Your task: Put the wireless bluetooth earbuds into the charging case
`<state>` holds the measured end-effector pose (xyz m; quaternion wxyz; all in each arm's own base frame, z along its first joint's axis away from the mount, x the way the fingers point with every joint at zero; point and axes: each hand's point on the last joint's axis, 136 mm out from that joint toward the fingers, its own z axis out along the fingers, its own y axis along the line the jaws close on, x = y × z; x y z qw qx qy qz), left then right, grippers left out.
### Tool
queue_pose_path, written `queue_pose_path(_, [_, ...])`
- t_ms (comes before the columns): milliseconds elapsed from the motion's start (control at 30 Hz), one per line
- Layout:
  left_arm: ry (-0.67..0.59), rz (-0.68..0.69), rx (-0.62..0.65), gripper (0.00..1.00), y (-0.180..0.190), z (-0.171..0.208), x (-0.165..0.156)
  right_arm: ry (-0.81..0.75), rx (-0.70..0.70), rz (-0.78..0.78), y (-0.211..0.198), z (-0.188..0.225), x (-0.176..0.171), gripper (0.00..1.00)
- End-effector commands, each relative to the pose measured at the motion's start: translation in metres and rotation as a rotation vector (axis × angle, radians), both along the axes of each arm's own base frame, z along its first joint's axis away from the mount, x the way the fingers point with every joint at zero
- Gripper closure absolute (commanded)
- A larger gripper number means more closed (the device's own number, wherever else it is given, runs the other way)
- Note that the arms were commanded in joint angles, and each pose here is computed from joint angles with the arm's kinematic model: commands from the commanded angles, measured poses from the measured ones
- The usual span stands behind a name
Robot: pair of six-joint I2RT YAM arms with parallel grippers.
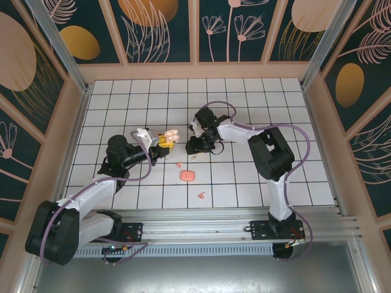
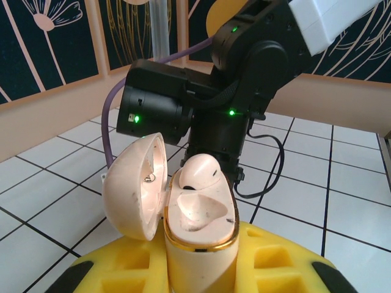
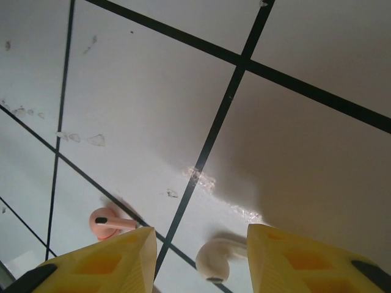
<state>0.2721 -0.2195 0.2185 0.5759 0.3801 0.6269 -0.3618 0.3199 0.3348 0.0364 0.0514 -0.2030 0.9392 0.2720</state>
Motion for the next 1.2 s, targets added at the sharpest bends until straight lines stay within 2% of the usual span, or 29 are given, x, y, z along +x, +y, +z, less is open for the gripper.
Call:
queue_pose_path(0, [-0.015, 0.002, -0.014, 0.84, -0.001, 0.005, 0.002, -0.019, 0.009, 0.023, 0.002, -0.003, 0.005, 0.57])
queue_pose_path(433, [-0.015, -0.004, -0.014, 0.84, -0.001, 0.006, 0.001, 0.035, -0.071, 0.070, -0.016, -0.004, -0.028, 0.60])
queue_pose_path(733, [-0.024, -0.006, -0.018, 0.84, -0.001, 0.010, -0.001, 0.050, -0.001, 0.087, -0.002, 0.021, -0.042, 0.61])
queue_pose_path(967, [-0.026, -0.006, -0.019, 0.84, -0.001, 0.011, -0.001, -0.048, -0.094, 0.007, -0.009, 0.041, -0.018, 0.61])
queue_pose_path(1167, [-0.027, -0.004, -0.020, 0.84, 0.000, 0.012, -0.001, -0.079, -0.199, 0.060, -0.009, 0.024, -0.014, 0.61])
